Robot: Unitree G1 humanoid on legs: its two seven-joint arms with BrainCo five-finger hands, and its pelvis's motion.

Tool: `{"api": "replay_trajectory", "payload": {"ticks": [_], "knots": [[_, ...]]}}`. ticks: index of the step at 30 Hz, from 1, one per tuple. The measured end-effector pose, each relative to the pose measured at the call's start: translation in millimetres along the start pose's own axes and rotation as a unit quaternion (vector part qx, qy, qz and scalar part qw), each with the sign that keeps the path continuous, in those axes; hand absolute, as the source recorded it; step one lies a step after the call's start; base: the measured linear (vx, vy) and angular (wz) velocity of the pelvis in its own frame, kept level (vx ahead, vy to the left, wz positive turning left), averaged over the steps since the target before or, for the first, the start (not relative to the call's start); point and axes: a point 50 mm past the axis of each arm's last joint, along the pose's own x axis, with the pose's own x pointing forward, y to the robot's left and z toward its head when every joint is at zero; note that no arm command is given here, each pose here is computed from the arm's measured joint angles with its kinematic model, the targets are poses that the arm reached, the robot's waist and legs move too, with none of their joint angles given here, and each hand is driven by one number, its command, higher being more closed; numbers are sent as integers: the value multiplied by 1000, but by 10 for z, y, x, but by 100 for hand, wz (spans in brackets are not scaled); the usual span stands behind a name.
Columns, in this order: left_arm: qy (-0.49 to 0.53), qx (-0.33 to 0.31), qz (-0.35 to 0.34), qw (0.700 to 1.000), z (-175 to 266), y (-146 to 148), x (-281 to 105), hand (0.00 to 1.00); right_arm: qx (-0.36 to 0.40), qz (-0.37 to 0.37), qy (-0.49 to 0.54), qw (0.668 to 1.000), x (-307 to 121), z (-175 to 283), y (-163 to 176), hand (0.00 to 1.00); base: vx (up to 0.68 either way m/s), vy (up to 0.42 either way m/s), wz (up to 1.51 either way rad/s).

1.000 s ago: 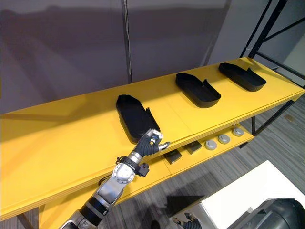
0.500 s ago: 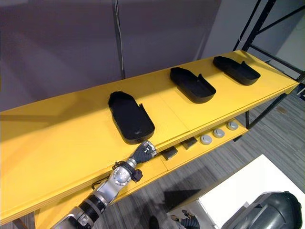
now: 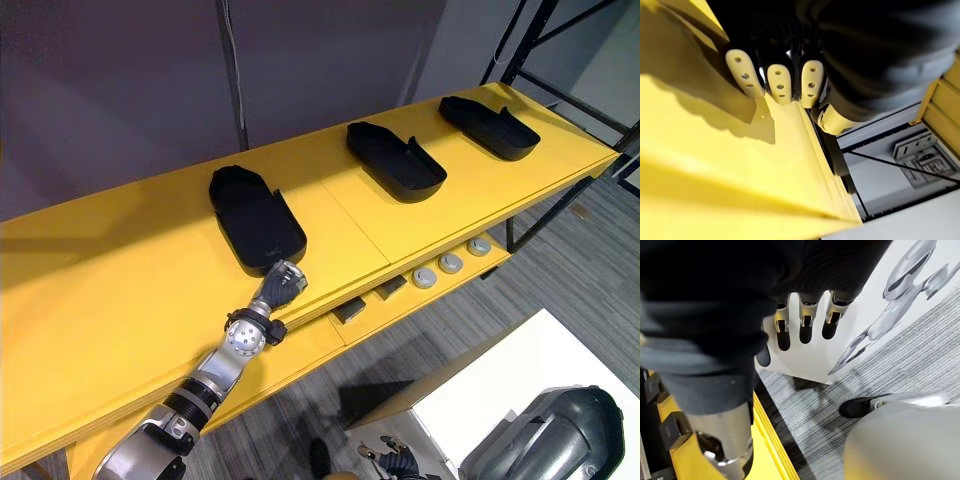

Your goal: Walk over and take plastic housings, then place them on the shelf

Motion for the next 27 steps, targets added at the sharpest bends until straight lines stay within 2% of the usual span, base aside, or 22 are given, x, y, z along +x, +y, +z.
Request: {"api": "replay_trajectory", "payload": {"ticks": [17, 21, 27], "knots": [[12, -4, 38, 999, -30, 174, 56, 100, -2, -5, 4, 1000, -9, -27, -10, 0, 3, 0, 0], [-32, -35, 60, 997, 103, 287, -108, 100, -2, -7, 5, 1000, -11, -36, -22, 0, 11, 0, 13], [-161, -110, 134, 972, 522, 700, -528, 100, -6, -12, 16, 1000, -19, -89, -68, 0, -10, 8, 20]]}}
